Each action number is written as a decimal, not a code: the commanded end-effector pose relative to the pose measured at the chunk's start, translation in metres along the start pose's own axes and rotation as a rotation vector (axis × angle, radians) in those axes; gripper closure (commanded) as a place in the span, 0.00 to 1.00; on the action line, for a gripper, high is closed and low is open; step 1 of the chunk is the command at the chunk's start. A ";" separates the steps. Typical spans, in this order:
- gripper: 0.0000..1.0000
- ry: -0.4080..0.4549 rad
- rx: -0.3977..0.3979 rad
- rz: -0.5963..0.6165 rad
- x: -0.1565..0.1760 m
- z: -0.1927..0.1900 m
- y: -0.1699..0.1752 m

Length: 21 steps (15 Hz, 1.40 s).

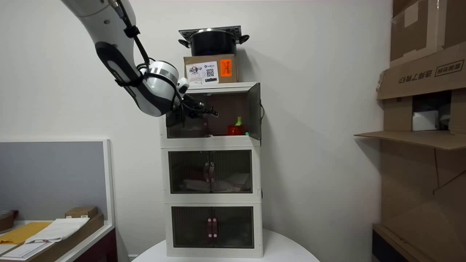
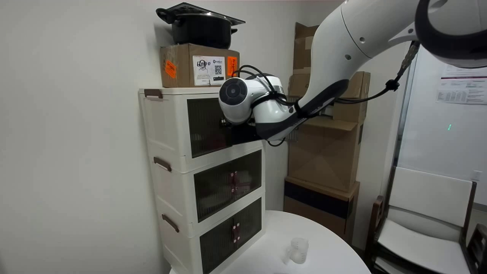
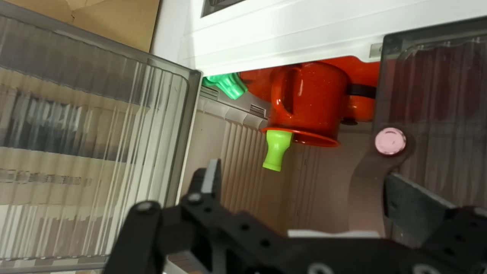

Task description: Open the top left cabinet door, remove the orange cup from the top cabinet and put it on the table

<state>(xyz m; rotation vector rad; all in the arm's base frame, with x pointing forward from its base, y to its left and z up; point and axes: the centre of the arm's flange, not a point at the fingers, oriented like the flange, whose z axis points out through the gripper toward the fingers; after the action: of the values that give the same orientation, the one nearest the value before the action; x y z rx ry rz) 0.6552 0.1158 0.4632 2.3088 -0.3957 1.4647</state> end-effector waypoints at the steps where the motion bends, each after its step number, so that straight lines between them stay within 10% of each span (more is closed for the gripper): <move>1: 0.00 -0.029 -0.049 0.002 -0.018 -0.005 0.018; 21: 0.00 -0.039 -0.080 0.042 -0.043 -0.048 0.049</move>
<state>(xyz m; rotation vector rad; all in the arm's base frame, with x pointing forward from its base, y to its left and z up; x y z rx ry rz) 0.5927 0.1097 0.4564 2.2972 -0.4703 1.4196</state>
